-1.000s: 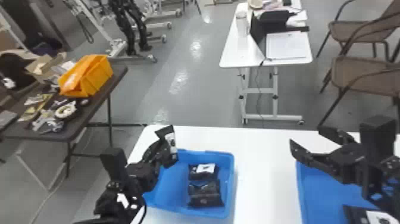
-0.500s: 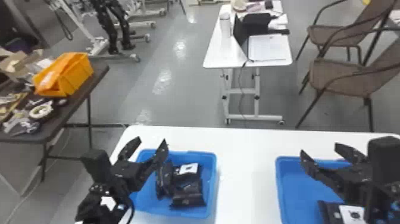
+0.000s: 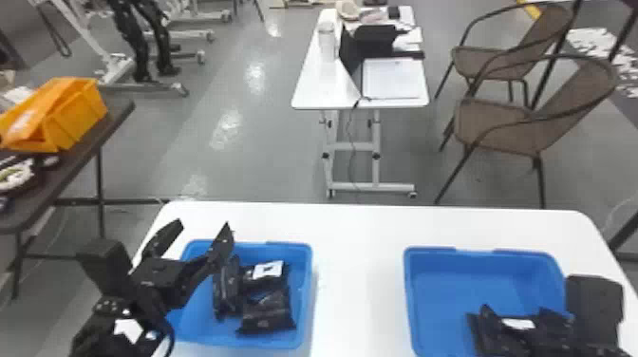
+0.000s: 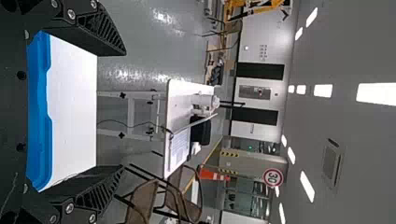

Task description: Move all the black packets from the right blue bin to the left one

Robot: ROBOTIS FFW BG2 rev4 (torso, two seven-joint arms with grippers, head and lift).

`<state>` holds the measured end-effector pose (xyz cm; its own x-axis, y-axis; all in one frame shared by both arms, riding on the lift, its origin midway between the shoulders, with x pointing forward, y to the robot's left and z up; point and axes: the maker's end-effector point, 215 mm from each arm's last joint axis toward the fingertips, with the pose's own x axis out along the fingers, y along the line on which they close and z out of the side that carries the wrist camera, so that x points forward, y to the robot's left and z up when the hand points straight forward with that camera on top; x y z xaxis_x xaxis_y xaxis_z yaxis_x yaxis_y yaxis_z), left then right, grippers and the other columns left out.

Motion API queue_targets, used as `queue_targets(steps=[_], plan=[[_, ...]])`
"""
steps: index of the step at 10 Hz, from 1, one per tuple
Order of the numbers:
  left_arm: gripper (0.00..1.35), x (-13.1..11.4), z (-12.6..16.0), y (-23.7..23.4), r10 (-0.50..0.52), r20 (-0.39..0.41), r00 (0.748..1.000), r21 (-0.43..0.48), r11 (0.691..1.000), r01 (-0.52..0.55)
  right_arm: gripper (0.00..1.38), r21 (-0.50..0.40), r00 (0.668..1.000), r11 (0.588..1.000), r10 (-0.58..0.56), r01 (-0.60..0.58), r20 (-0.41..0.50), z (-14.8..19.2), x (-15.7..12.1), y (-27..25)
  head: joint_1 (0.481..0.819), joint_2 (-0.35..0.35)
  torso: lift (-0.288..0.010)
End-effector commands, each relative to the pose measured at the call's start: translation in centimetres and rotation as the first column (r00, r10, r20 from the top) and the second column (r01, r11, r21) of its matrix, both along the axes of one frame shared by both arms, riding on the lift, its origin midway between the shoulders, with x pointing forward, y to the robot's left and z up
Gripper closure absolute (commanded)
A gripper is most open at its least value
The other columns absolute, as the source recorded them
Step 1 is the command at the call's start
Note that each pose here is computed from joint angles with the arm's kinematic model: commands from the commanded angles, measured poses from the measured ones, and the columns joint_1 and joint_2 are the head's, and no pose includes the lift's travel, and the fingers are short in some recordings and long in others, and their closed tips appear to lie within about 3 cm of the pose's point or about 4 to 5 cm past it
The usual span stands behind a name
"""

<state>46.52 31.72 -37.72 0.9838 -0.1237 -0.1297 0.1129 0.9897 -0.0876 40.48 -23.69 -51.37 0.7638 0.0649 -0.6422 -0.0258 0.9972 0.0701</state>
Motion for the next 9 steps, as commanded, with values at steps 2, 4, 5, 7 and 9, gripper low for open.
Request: queue_targets(steps=[2,4,5,7,9], plan=[[0.17,0.0,-0.2,-0.4,-0.004,-0.007,1.000,-0.015,1.000,0.004,0.26,0.050,0.994,0.995,-0.084,0.088,-0.075,-3.9,-0.6,-1.9,0.695,0.093,0.000],[0.17,0.0,-0.3,-0.5,-0.005,-0.009,1.000,-0.014,1.000,0.005,0.26,0.033,0.993,0.995,-0.091,0.094,-0.081,-4.7,0.5,-3.0,0.695,0.077,0.000],[0.17,0.0,-0.3,-0.5,-0.007,-0.009,1.000,-0.015,1.000,0.007,0.26,0.022,0.992,0.995,-0.096,0.098,-0.085,-5.1,1.1,-3.8,0.695,0.069,0.000],[0.17,0.1,-0.5,-0.8,-0.011,-0.014,1.000,-0.014,1.000,0.011,0.25,-0.020,0.991,0.995,-0.099,0.098,-0.092,-5.0,1.9,-5.5,0.695,0.045,0.000],[0.17,0.0,-0.6,-0.8,-0.011,-0.015,1.000,-0.010,1.000,0.011,0.26,-0.011,0.986,0.996,-0.092,0.091,-0.138,-6.2,2.1,-6.4,0.695,0.021,0.000]])
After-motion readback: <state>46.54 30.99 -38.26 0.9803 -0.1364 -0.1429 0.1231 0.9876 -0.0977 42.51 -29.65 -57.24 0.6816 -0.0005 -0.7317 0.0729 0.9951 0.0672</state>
